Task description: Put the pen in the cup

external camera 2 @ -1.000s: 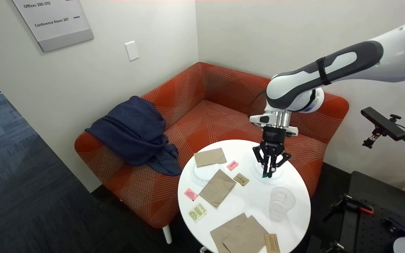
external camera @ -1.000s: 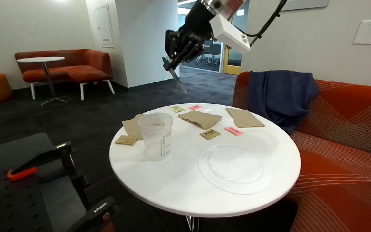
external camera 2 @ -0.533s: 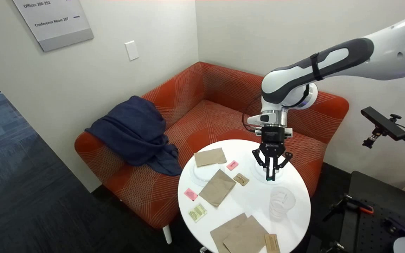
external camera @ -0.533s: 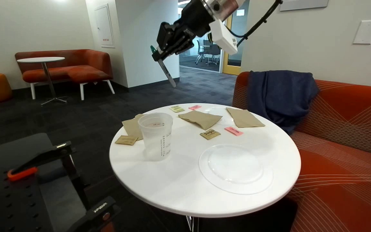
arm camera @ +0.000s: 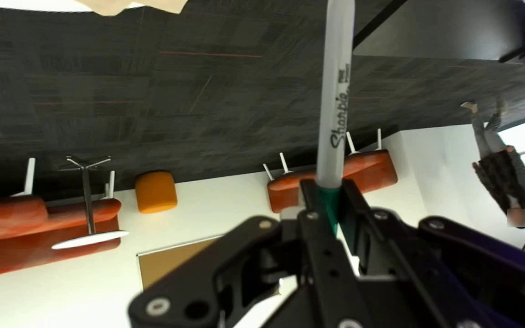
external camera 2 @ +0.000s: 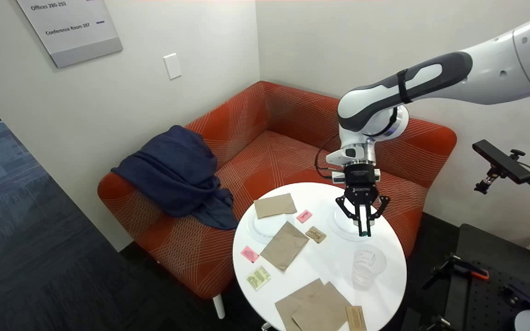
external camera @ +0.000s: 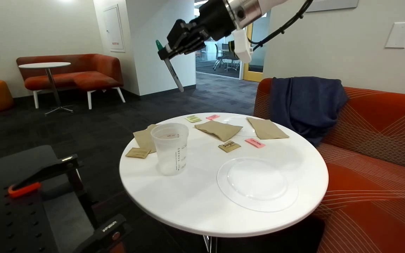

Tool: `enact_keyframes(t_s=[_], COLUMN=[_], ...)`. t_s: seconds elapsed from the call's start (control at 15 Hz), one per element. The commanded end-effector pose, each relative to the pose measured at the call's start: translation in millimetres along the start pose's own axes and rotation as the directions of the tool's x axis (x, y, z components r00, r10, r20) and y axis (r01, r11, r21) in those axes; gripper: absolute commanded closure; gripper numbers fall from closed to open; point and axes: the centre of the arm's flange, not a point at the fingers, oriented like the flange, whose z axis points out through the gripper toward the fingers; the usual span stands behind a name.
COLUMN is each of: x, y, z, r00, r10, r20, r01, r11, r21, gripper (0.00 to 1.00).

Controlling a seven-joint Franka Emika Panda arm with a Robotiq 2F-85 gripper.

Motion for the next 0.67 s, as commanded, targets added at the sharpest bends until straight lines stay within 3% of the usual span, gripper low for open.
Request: enact_keyframes(t_s=[0.0,0.6], x=[-7.3,-31.9], y=[-1.7,-9.2], z=[-5.0,12.5], r00=[0.997,0.993], r10=[-0.059,-0.033], r20=[-0.048,-0.115], r01=[0.06,0.038], r11=[0.998,0.998], r21=[0.032,0.042], gripper=[0.96,0.96])
